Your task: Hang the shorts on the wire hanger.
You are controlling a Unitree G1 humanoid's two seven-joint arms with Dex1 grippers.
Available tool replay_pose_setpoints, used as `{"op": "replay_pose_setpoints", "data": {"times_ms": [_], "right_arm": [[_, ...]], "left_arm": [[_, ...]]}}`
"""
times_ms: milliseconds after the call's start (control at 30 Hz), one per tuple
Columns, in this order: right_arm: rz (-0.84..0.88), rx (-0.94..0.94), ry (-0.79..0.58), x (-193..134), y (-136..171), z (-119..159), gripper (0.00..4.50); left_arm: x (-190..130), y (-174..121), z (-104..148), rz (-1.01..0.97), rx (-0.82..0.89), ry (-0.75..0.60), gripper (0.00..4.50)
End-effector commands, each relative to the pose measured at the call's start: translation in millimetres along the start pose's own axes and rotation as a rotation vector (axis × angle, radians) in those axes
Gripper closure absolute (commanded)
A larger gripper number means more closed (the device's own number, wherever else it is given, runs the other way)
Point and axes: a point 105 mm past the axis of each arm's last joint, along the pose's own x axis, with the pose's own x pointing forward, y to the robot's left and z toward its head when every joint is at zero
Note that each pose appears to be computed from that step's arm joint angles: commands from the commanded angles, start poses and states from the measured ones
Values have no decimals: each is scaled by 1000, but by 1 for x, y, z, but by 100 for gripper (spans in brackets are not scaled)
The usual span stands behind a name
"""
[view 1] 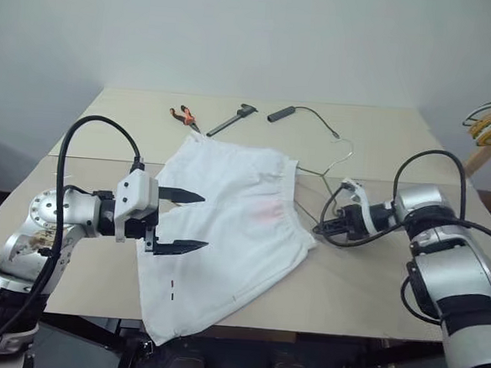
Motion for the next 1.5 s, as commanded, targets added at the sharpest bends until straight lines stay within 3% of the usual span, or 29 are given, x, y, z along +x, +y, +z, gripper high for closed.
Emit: {"op": "replay_pose_setpoints", "data": {"times_ms": [33, 300, 433, 633, 833, 933, 1133, 1367, 1500], "right_arm": [[-7, -42, -60, -1, 4, 14, 450], [-53, -82, -59, 9, 2, 19, 450], [-61, -157, -138, 3, 8, 38, 450], [-83, -466, -238, -9, 20, 67, 450], [-144, -937, -359, -18, 66, 99, 450], [-148, -1145, -364, -22, 94, 95, 450], [-206, -1476, -156, -15, 117, 58, 450], [-255, -1484, -102, -11, 124, 55, 450], [-250, -1505, -93, -11, 132, 53, 450]], "left_arm": [[-1, 0, 9, 4, 49, -4, 2], [-1, -1, 6, -12, 51, 6, 2], [-3, 0, 8, -7, 57, 8, 2], [-7, 0, 6, 4, 52, 16, 2], [-11, 17, 11, 34, 98, 26, 2], [-23, 34, 17, 67, 169, 55, 2], [-57, 61, 50, 86, 318, 108, 2], [-61, 70, 75, -1, 413, 108, 2], [-45, 82, 50, -42, 394, 220, 2]]}}
